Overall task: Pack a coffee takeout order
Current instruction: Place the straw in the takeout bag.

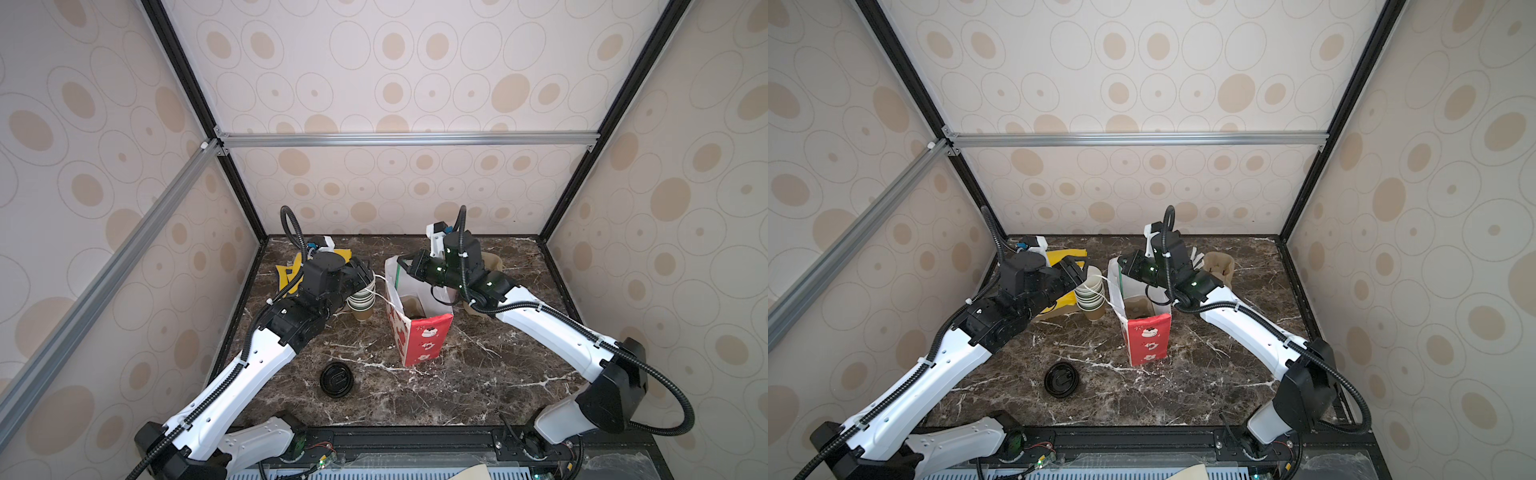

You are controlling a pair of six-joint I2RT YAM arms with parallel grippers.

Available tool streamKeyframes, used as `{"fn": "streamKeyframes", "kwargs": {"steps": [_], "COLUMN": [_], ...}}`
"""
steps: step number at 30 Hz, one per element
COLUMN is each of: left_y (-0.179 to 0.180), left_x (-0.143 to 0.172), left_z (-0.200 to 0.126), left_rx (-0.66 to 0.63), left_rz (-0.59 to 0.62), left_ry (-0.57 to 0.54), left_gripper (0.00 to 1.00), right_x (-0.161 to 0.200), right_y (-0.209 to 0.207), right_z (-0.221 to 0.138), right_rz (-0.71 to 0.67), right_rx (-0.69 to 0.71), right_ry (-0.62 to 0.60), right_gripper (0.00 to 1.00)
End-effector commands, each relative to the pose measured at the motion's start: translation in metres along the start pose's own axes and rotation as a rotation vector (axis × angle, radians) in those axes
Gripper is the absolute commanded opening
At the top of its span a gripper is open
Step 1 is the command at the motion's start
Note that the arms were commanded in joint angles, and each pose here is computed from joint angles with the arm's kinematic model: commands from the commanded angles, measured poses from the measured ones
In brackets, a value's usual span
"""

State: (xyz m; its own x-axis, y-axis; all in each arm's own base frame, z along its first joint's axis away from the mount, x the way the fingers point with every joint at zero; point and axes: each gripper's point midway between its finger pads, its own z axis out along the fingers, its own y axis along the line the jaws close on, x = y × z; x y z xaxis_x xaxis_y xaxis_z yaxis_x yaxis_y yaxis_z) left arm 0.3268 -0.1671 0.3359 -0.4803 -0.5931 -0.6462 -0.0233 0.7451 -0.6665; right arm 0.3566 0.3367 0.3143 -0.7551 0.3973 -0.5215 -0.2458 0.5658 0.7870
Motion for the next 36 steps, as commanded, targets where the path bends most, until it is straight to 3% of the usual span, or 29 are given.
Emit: {"fn": "streamKeyframes", "kwargs": {"steps": [1, 13, 21, 31, 36], "left_y": [-0.001, 0.003, -0.006, -0.012, -0.01], "left_x": [-0.015, -0.023, -0.04, -0.046, -0.044], "left_z": [-0.009, -0.017, -0.02, -0.016, -0.012], "left_rx": [0.003, -0.008, -0.033, -0.03, -0.048], "left_rz": [-0.007, 0.014, 0.105, 0.121, 0.132], "left_ry": [-0.054, -0.084, -0.125, -0.14, -0.126], "left_gripper": [0.64, 0.63, 0.63, 0.63, 0.64], "right_x": [-0.001, 0.03, 0.043, 0.023, 0.003], "right_y": [-0.013, -0.06, -0.082, -0.05, -0.026], "right_z": [0.01, 0.032, 0.035, 0.018, -0.008], "right_rz": [0.029, 0.029, 0.039, -0.016, -0.072], "right_rx": [0.032, 0.196, 0.291, 0.251, 0.248], "right_ry": [-0.052, 0.023, 0.076, 0.054, 0.019], "right_gripper": [0.0, 0.0, 0.1, 0.4, 0.47]}}
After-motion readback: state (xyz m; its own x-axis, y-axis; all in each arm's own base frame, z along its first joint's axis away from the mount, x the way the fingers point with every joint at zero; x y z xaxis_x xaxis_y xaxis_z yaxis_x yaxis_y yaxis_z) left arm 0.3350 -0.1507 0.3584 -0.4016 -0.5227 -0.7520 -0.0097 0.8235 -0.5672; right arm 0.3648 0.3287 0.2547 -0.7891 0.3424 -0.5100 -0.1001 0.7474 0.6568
